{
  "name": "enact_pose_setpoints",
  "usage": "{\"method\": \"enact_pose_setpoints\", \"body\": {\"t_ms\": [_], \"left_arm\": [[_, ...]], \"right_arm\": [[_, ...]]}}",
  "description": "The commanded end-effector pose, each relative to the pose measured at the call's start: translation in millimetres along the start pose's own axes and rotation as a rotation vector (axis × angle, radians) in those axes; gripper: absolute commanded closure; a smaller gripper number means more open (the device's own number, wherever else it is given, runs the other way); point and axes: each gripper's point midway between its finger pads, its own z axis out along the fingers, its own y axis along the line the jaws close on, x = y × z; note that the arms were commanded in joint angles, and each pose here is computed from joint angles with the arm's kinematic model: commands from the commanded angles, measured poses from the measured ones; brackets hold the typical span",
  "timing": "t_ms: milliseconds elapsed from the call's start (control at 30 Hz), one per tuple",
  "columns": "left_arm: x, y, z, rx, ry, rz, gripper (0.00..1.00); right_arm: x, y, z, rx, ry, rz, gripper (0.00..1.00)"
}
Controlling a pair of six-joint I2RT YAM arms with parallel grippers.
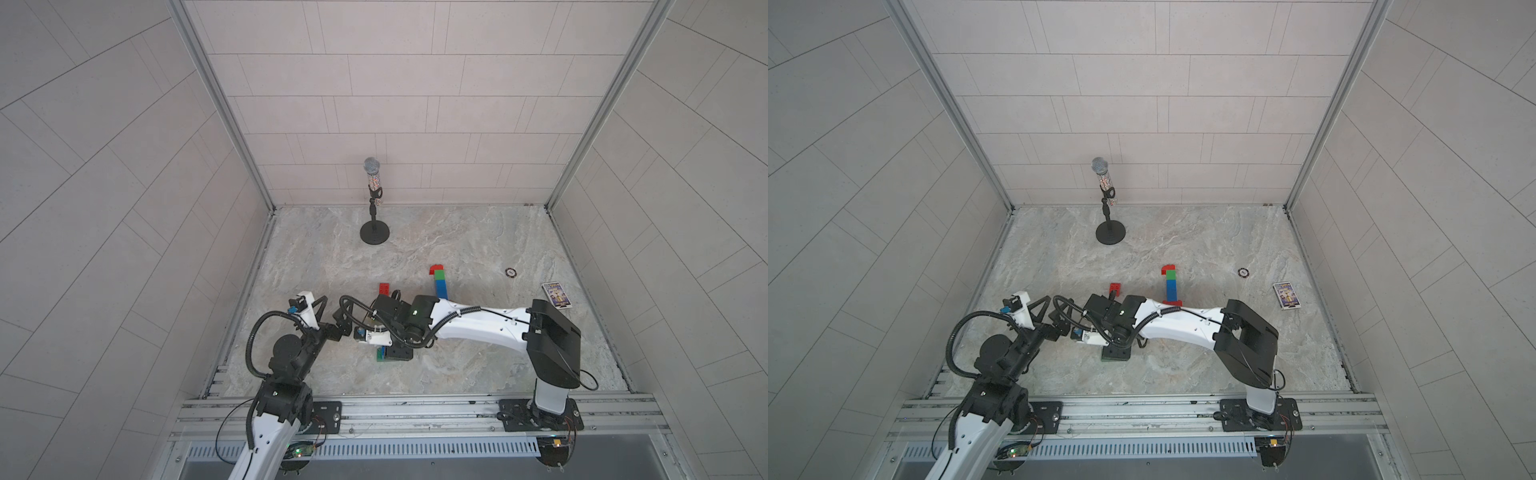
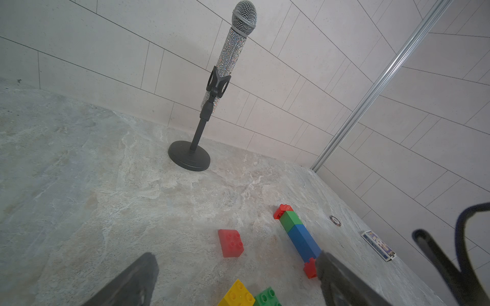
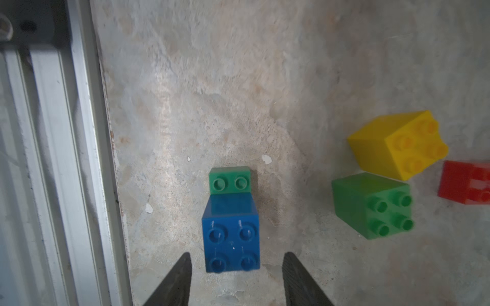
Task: Assemble the number 1 with lego
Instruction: Assemble the lego brick with the lego brick, then pick up the lego brick from the center of the board.
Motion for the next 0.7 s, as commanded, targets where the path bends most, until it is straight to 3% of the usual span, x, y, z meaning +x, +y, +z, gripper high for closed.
{"method": "enact_pose_setpoints", "body": {"t_ms": [0,233,367,667], "left_arm": [[6.7,4.5,0.4,-0.01,0.008,-0.007,0.0],[6.9,4.4,0.3,-0.01,0.009,-0.007,0.0],[6.5,4.5,0.3,-0.011,0.007,-0.008,0.0],[6.7,4.2,0.3,-0.009,0.007,-0.007,0.0]], "right_arm": [[-20.2,-9.1,-35.2,0.002,-0.106,0.068,0.43],[-23.9,-73.3,-40.8,0.122,-0.15,0.403,0.45],[-20.5,-91.2,-20.8,0.113,-0.126,0.576,0.46],[-11.6,-97.0,19.1,0.116,-0.056,0.706,0.46]]}}
